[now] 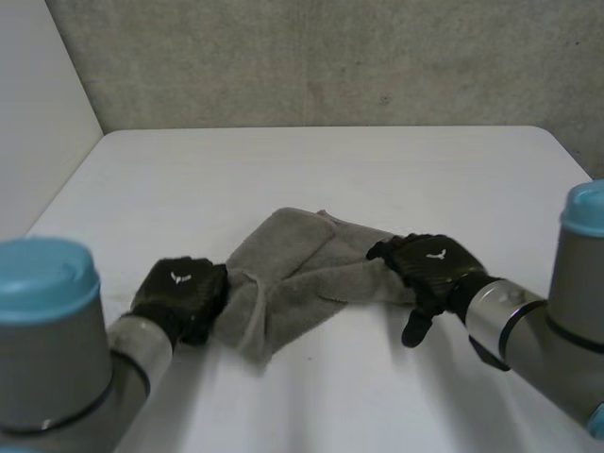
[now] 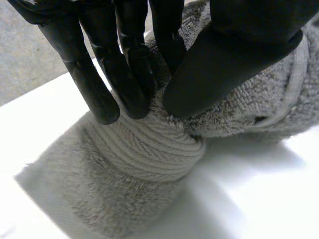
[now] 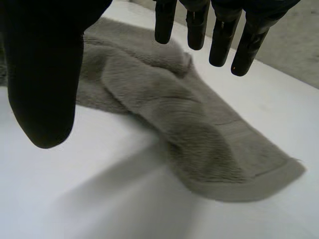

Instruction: Fold the towel.

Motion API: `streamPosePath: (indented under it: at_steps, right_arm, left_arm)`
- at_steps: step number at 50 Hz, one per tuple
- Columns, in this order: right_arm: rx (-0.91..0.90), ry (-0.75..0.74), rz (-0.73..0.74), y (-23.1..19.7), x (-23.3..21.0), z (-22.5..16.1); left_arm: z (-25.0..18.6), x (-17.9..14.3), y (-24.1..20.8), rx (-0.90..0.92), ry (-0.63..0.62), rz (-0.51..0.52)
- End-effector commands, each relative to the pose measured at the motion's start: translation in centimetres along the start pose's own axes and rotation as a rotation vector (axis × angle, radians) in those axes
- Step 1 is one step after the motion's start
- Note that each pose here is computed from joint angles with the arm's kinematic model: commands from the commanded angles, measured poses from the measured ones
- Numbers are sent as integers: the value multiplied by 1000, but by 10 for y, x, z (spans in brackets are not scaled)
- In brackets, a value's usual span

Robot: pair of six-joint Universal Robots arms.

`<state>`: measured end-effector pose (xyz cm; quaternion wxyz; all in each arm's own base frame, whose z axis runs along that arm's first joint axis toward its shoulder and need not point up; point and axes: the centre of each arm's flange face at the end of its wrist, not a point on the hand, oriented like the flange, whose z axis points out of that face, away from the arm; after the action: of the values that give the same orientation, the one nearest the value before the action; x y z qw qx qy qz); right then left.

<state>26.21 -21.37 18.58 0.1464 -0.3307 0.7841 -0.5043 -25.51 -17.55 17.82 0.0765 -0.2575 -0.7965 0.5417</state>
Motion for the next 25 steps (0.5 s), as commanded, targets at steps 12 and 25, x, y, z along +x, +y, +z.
streamPosePath:
  at_steps: [12,25]
  right_arm:
    - [-24,-71,13,7,-30,-2]
    - [-47,-73,16,14,-31,-2]
  left_arm:
    - [-34,-1,-16,111,13,-105]
    - [-24,-6,-37,179,62,-81]
